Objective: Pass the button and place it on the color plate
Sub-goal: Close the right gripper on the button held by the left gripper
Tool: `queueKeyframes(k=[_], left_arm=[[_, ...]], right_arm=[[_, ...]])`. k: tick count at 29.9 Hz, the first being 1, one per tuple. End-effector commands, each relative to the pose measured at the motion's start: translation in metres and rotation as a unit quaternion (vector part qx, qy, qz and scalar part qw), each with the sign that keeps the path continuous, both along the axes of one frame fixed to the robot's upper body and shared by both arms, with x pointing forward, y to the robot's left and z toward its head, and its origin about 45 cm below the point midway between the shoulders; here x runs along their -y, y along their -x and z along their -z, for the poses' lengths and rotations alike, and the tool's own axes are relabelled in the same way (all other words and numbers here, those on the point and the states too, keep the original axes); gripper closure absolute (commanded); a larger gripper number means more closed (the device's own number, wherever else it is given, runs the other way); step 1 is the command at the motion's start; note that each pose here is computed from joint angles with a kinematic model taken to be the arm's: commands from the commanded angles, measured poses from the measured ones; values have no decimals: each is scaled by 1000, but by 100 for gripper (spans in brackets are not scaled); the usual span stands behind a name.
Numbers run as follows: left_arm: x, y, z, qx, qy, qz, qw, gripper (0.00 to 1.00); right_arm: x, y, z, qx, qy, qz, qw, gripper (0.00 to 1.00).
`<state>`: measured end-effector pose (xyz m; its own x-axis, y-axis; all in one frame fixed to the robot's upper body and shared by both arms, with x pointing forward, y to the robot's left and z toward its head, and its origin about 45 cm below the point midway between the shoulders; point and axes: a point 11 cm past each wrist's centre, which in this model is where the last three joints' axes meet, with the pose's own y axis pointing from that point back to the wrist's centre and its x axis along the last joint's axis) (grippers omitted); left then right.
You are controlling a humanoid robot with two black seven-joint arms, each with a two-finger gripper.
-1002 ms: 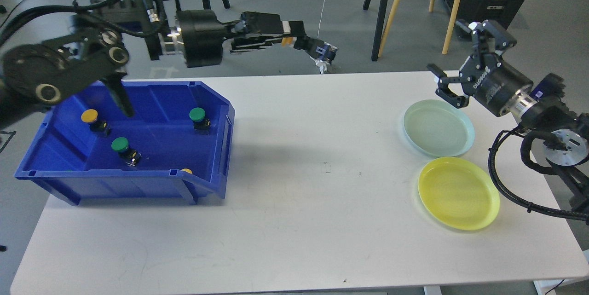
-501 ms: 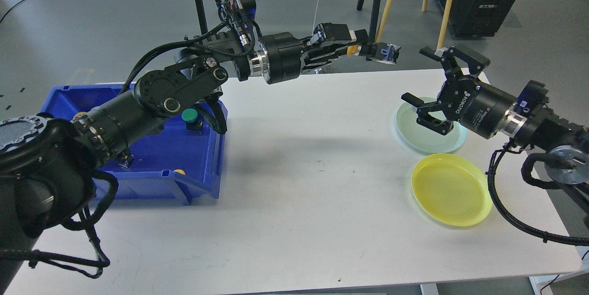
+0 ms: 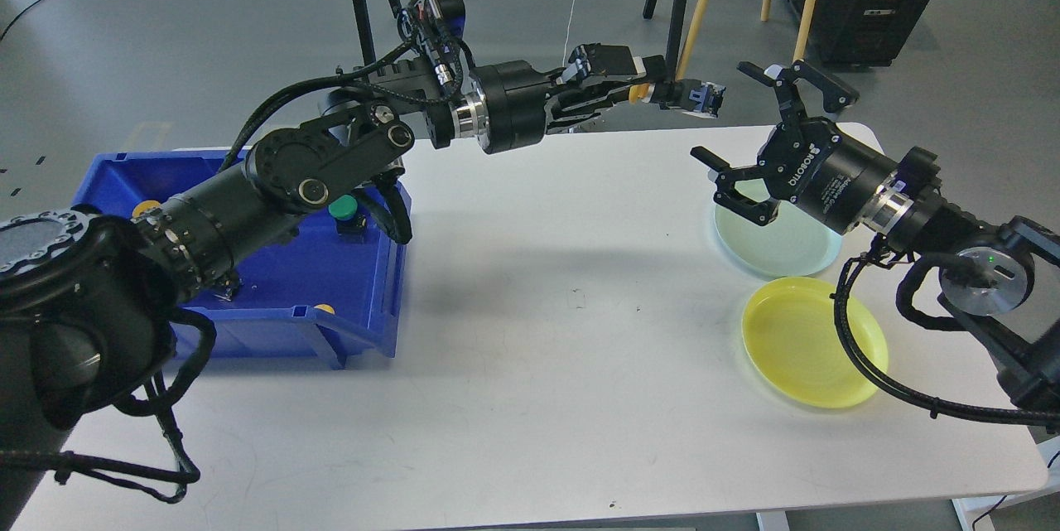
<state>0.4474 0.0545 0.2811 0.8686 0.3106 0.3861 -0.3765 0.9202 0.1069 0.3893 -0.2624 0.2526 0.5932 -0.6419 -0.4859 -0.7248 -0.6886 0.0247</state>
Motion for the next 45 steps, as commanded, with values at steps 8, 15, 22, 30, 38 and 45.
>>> queueKeyframes(k=[8,15,22,30,38,45], left_arm=[[0,0,0,1,-1,0,1000,93],[0,0,-1,1,0,0,1000,93],[1,1,0,-1,2,2,1000,92],[1,2,2,-4,4,2,1000,93],[0,1,0,-6,14,-3,1000,94],[-3,0,0,-12,30,-12,999,94]], right_arm=[[-22,-10,-12,11,8,-27,1000,40],[-23,-10,-9,3,19,-34,999,91],[-21,-10,-10,2,17,-33,999,99],[-19,-9,-9,-11,5,-30,999,99],[-15,-6,-2,-20,5,-24,999,47],[-12,0,8,-39,-14,-16,999,2]])
